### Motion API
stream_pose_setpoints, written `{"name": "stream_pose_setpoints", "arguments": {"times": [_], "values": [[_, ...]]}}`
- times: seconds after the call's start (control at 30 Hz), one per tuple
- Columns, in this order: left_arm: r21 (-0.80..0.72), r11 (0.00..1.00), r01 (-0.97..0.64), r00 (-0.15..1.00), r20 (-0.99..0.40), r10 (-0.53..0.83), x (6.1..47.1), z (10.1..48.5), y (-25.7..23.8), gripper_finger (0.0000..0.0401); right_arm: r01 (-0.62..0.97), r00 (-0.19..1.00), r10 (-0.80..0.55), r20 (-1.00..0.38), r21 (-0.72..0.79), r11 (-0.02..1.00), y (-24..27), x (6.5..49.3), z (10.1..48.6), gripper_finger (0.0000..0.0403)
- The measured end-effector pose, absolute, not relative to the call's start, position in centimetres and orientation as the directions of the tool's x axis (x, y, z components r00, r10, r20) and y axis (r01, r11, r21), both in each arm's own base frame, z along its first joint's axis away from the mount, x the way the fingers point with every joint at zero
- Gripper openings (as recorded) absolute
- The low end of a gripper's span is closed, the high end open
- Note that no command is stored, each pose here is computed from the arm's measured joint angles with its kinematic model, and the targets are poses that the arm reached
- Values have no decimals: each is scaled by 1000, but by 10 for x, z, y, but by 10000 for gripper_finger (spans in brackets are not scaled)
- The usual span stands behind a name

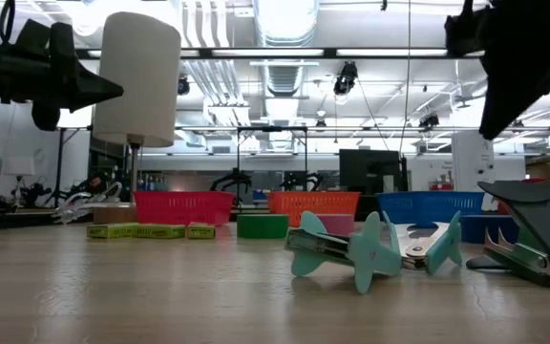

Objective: Pick and place Stapler, Stapler remover, tape
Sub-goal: Put the red tape into the blue bin

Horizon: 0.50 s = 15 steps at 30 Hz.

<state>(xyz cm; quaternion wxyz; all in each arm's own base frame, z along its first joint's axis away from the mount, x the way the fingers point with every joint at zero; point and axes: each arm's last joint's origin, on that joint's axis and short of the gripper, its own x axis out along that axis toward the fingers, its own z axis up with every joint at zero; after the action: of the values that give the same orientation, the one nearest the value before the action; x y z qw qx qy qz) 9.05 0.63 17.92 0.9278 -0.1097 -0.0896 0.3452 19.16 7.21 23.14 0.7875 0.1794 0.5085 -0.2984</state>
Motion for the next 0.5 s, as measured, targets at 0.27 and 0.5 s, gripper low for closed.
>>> {"name": "stream_pose_setpoints", "arguments": {"times": [0.27,0.5], "values": [[-265,738,-621,746,90,660,90,179,6,25,661,210,-271,-939,-67,747,78,201,214,216],[-265,738,-621,746,91,660,90,179,6,24,666,154,-271,-950,-103,739,79,201,202,217]]}}
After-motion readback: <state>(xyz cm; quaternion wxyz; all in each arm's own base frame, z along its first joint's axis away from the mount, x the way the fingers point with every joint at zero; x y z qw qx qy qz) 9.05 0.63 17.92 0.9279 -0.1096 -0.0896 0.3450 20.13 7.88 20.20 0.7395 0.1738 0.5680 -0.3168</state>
